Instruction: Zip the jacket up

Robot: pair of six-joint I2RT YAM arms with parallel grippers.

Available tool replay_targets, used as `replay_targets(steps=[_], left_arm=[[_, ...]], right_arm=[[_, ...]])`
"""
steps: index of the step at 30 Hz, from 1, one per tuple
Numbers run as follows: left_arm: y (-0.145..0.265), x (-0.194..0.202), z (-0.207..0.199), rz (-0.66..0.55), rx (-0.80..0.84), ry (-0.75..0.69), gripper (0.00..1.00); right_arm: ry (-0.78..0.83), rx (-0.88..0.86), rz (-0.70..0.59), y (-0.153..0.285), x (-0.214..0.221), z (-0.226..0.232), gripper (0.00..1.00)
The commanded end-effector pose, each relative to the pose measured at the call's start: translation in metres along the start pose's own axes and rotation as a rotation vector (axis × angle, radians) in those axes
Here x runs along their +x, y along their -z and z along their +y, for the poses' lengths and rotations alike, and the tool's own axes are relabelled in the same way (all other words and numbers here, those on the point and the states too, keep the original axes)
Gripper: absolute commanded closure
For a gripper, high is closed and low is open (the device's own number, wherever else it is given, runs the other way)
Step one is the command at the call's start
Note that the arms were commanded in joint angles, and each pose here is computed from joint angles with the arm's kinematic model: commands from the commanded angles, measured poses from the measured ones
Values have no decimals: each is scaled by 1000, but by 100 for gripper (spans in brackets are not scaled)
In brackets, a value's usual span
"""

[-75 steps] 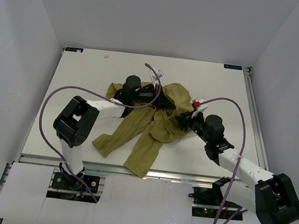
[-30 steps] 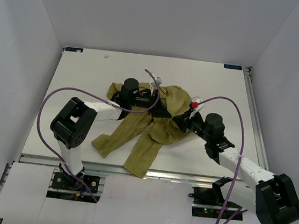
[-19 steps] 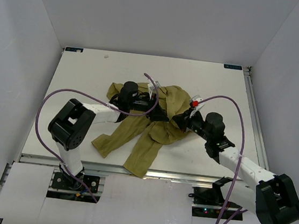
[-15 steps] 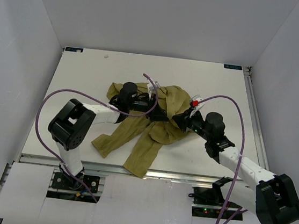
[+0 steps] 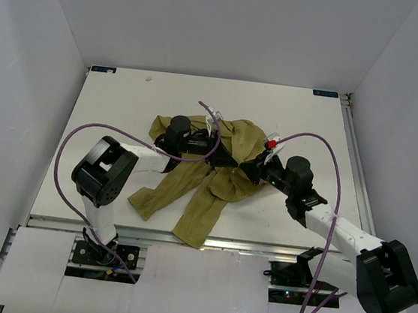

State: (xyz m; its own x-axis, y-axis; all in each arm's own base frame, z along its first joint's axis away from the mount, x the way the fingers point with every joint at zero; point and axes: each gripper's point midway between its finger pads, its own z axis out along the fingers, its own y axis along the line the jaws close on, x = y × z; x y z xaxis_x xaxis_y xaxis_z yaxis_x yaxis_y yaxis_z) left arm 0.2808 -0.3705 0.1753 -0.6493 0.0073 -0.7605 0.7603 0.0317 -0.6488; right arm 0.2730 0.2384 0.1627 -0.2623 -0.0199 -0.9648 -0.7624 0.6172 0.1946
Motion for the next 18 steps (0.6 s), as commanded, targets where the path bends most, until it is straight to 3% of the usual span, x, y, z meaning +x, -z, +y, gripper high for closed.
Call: replay_targets(steps=[1,12,16,18], left_arm=[[0,-4,0,2,6,-5,53],[-6,-1,-1,6,5,-12,56],[-7,1,-7,8,44,3,71],[-7,-1,-8,6,45,4,87]], right_arm=[[11,3,-69,-3,-28,0,92],[-12,1,-69,-6,-28,1,92],[-10,3,-68,-5,-27,0,92],[-3,-7,-66,-5,-26,2,92]])
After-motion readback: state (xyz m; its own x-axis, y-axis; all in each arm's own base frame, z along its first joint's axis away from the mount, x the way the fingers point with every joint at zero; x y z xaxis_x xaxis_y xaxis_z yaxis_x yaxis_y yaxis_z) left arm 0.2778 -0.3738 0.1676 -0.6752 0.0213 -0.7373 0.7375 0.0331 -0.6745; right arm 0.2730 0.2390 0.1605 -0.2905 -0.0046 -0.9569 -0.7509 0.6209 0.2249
